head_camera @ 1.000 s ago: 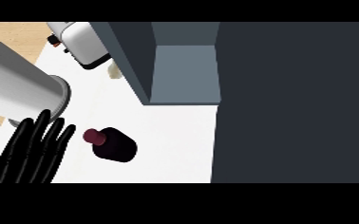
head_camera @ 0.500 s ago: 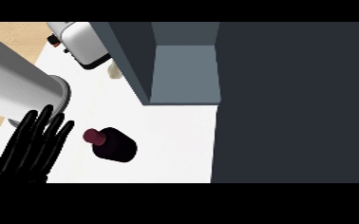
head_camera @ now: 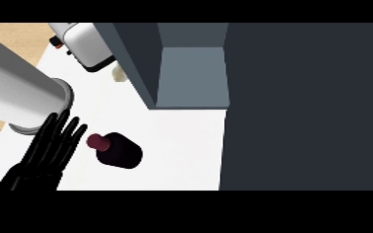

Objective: Pick up the wine, place it into the cabinet and close the cabinet

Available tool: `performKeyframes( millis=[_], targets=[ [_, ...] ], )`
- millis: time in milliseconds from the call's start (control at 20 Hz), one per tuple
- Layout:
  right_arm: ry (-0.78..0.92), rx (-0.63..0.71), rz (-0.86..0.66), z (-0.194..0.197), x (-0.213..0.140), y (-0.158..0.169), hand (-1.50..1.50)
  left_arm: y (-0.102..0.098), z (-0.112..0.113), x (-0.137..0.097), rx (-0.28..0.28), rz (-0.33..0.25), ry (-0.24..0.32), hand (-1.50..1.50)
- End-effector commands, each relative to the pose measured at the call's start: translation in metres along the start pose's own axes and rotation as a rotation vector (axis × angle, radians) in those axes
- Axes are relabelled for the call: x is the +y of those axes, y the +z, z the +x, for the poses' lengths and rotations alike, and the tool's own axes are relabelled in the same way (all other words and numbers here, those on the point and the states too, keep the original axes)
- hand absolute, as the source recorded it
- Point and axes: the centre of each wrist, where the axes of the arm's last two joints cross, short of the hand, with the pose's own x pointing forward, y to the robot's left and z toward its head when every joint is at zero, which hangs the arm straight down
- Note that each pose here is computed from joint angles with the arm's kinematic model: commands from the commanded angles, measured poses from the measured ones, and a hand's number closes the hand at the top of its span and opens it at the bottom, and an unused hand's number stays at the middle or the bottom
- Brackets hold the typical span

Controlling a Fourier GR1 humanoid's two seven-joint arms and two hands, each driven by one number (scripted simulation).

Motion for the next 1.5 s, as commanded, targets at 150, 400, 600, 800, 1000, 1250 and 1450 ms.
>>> performKeyframes(
  millis=[150, 400, 600, 800, 1000, 1250, 1450],
  targets=[
    [-0.035, -0.058, 0.038, 0.029, 0.000, 0.028, -1.50, 0.003, -0.043, 0.020, -0.022, 0.067, -0.022, -1.50],
    [-0.024, -0.061, 0.032, 0.035, 0.008, 0.021, -1.50, -0.015, -0.039, 0.034, -0.030, 0.066, -0.044, -1.50],
    [-0.043, -0.082, 0.014, 0.036, 0.015, 0.019, -1.50, -0.015, -0.069, 0.026, -0.001, 0.059, -0.018, -1.50],
    [-0.029, -0.073, 0.040, 0.041, 0.004, 0.026, -1.50, -0.012, -0.085, 0.047, 0.028, 0.063, -0.027, -1.50],
    [-0.033, -0.079, 0.018, 0.035, 0.006, 0.018, -1.50, -0.013, -0.088, 0.046, 0.020, 0.017, -0.049, -1.50],
    [-0.030, -0.090, 0.026, 0.042, 0.008, 0.022, -1.50, -0.017, -0.116, 0.046, 0.037, 0.013, -0.009, -1.50],
    [-0.027, -0.086, 0.024, 0.036, 0.006, 0.021, -1.50, -0.029, -0.121, 0.050, 0.024, 0.026, -0.002, -1.50]
  ],
)
